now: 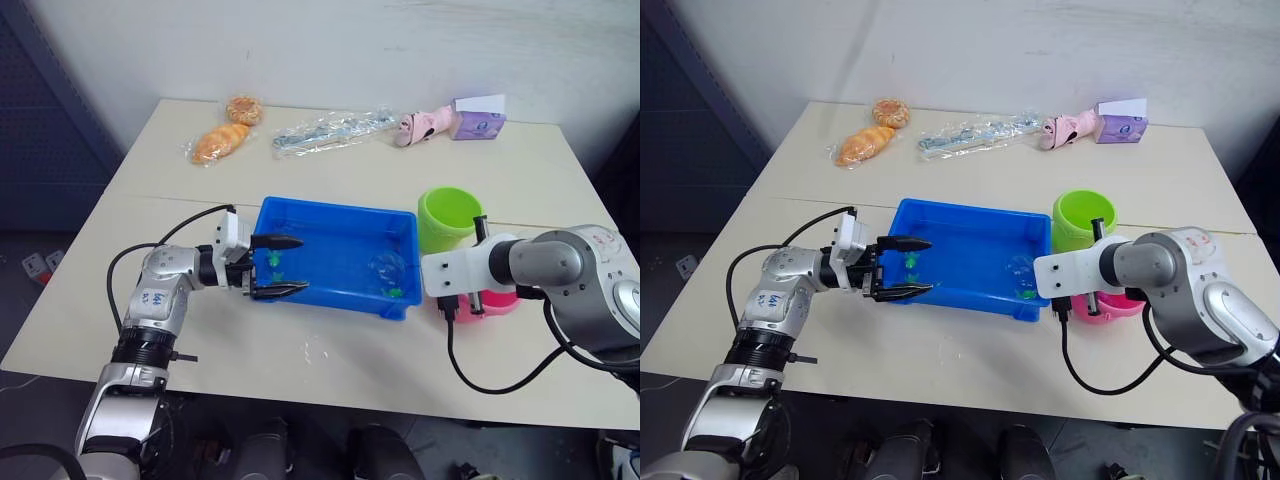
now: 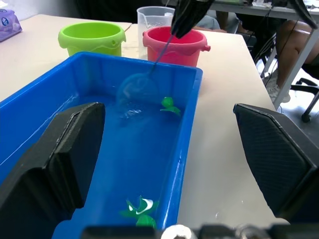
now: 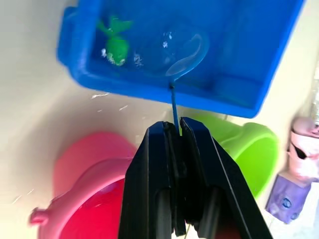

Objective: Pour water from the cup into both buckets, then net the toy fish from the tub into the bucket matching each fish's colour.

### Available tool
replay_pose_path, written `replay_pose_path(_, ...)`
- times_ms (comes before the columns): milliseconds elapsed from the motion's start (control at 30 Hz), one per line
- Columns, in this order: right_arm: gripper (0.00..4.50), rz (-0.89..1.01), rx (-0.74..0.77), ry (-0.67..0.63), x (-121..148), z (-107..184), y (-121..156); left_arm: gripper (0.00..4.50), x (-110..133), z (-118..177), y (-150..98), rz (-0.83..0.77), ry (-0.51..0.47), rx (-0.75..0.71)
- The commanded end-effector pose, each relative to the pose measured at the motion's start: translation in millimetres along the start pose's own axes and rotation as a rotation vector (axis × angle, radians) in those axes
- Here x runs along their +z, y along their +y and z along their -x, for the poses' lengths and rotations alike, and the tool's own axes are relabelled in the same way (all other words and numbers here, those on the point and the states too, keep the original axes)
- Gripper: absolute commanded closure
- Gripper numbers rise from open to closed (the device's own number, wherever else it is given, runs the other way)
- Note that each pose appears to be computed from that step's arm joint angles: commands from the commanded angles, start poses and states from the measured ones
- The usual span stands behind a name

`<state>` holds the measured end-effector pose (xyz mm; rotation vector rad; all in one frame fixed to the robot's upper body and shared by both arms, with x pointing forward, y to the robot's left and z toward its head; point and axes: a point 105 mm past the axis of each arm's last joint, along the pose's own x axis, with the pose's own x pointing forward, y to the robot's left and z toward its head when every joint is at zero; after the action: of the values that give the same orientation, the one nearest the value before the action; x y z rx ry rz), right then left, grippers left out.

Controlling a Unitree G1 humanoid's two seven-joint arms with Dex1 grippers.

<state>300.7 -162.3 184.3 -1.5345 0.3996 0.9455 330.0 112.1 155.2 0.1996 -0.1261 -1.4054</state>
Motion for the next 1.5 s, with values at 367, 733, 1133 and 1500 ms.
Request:
replay_pose_path(367, 4.5, -0.22, 0.078, -0.062, 8.5, 11.5, 7.0, 0.06, 4.5, 3.9, 1.5, -0.036, -0.004, 0.027)
replay_pose_path(733, 4.5, -0.641, 0.067, -0.259, 14.2, 10.3, 8.4, 0.06, 5.9, 10.5, 3.6, -0.047, 0.009, 0.064)
replay_pose_path(1133, 4.5, -0.928, 0.02, -0.399, 10.7, 0.3, 9.9, 0.06, 6.1, 14.1, 5.1, -0.055, 0.017, 0.082)
replay_pose_path(1500, 4.5, -1.119, -0.024, -0.541, 14.1, 5.7, 11.4, 0.06, 11.1, 21.1, 7.2, -0.052, 0.016, 0.094)
